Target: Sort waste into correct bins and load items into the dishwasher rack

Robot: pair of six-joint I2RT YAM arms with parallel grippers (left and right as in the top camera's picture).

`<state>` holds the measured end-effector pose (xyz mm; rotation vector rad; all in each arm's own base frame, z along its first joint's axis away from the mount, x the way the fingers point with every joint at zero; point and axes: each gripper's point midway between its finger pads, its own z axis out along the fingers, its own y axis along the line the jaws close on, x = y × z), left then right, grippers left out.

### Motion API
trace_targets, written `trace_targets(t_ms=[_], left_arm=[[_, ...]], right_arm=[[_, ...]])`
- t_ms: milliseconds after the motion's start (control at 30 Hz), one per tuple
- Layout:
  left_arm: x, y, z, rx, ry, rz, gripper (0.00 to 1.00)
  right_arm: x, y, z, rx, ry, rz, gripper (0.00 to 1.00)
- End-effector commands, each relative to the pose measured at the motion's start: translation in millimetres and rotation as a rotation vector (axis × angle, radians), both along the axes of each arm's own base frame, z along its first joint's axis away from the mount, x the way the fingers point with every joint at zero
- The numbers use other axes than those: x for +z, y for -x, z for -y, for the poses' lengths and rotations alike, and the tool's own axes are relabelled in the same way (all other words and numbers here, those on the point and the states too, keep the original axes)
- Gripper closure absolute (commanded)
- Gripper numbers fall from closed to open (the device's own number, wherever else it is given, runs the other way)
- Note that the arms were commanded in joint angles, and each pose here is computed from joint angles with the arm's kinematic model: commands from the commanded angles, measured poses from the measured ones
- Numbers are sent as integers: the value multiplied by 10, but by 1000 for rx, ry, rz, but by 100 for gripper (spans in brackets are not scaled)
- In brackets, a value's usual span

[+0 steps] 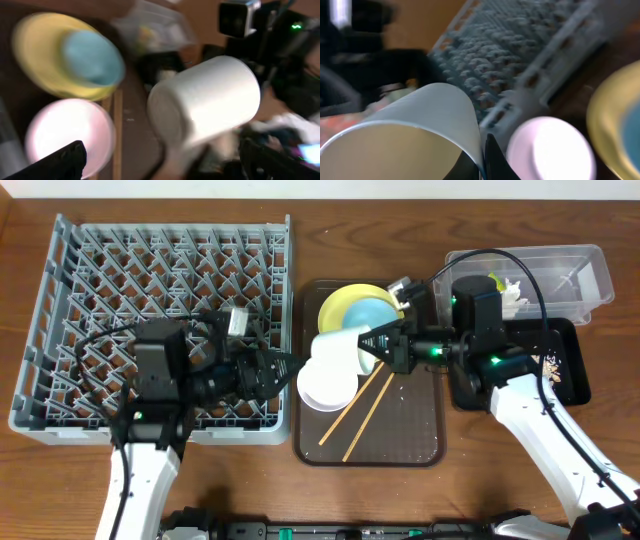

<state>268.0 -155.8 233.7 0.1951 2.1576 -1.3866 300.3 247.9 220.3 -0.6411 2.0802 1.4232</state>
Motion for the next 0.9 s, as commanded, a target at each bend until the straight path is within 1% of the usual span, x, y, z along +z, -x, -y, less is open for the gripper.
trace_targets(t_ms=[0, 133, 400, 533, 667, 767, 867], left_arm=[[247, 186, 167, -184, 185, -73, 1], [321, 245, 271, -288, 252, -94, 1], [439, 407, 506, -420, 286, -103, 0], [542, 476, 630, -471, 295, -95, 9], [634, 550, 733, -514, 303, -91, 16], [678, 603, 798, -542, 305, -75, 20], [676, 598, 812, -537, 303, -71, 22]], right_arm=[[199, 236, -156, 158, -91, 29, 99], [297, 284, -199, 199, -127, 60, 99], [390, 261, -233, 207, -148, 114, 99], [434, 242, -240, 207, -156, 145, 99], [447, 235, -242, 207, -159, 156, 99], [452, 233, -242, 207, -160, 160, 99], [450, 234, -242, 207, -159, 158, 99]])
